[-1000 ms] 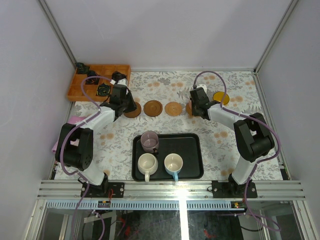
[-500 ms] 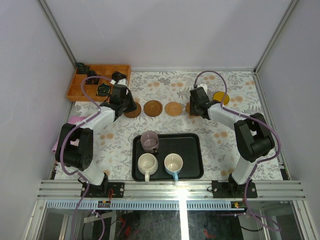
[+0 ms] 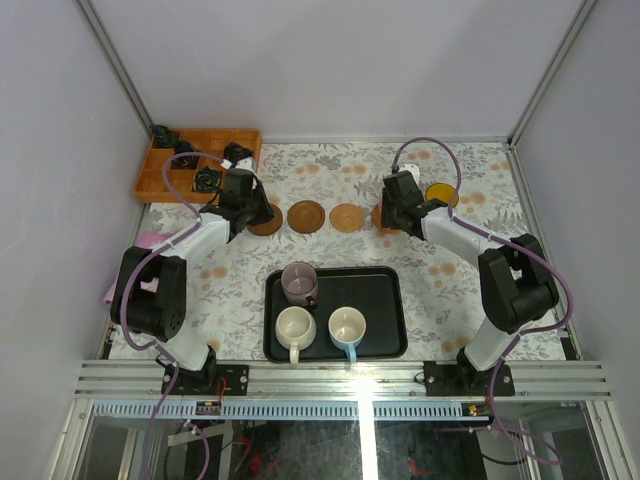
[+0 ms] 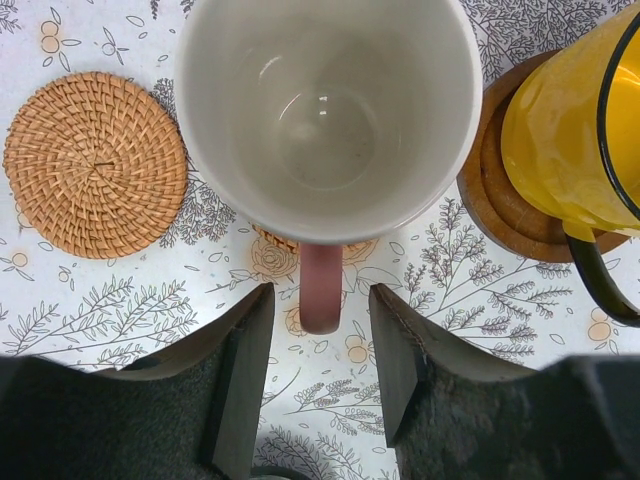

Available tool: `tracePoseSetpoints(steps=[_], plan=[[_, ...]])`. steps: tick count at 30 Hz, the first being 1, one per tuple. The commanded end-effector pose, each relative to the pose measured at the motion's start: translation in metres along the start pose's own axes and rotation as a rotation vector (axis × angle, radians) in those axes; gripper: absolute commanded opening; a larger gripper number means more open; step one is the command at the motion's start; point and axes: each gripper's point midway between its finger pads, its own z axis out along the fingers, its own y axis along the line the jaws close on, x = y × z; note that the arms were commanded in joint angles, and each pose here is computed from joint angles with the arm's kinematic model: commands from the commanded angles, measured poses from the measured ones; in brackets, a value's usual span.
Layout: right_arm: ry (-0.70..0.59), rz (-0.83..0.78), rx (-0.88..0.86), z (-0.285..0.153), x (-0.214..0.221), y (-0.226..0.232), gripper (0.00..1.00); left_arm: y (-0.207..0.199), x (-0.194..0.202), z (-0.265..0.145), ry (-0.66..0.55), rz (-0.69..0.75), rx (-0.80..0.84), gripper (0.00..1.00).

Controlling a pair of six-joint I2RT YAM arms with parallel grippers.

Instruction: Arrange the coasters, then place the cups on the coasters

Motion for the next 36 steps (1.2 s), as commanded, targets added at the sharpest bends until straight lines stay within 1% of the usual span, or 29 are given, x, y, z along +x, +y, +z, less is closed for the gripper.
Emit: tracePoseSetpoints(steps=[1,3,5,6,10,12,15,21,22,24,28,34,36], plan=[[-0.065,0.035,-0.001,-0.017,-0.023,-0.002,0.50,-0.010,-0.017,0.001,-0.044,0.009,0.040,0.02],[-0.071,0.035,-0.005,-0.018,-0.027,-0.001,0.50,-0.010,-0.017,0.001,-0.045,0.007,0.040,0.02],[-0.072,0.033,-0.008,-0.017,-0.029,0.001,0.45,-0.011,-0.016,0.001,-0.044,0.008,0.042,0.02],[-0.073,0.032,-0.009,-0.016,-0.030,0.001,0.41,-0.010,-0.016,0.001,-0.043,0.007,0.040,0.02],[-0.067,0.029,-0.012,-0.017,-0.029,0.002,0.18,-0.010,-0.015,0.000,-0.043,0.005,0.039,0.02],[-0.067,0.028,-0.012,-0.018,-0.029,0.002,0.12,-0.008,-0.015,0.001,-0.042,0.004,0.036,0.02],[-0.071,0.026,-0.012,-0.021,-0.029,0.000,0.08,-0.008,-0.013,0.002,-0.039,0.002,0.036,0.02],[-0.068,0.024,-0.010,-0.023,-0.028,-0.001,0.07,-0.010,-0.014,0.003,-0.038,-0.003,0.042,0.02],[-0.067,0.024,-0.012,-0.023,-0.028,-0.001,0.09,-0.010,-0.014,0.003,-0.039,-0.003,0.042,0.02],[-0.066,0.024,-0.014,-0.024,-0.029,0.000,0.19,-0.010,-0.015,0.002,-0.039,-0.002,0.044,0.02],[-0.060,0.023,-0.011,-0.025,-0.027,-0.002,0.34,-0.010,-0.014,0.002,-0.040,-0.003,0.042,0.02],[-0.031,0.028,-0.007,-0.027,-0.016,-0.004,0.69,-0.010,-0.015,0.001,-0.042,-0.001,0.044,0.02],[-0.026,0.033,-0.008,-0.030,-0.013,-0.005,0.78,-0.010,-0.014,0.001,-0.041,0.000,0.044,0.02]])
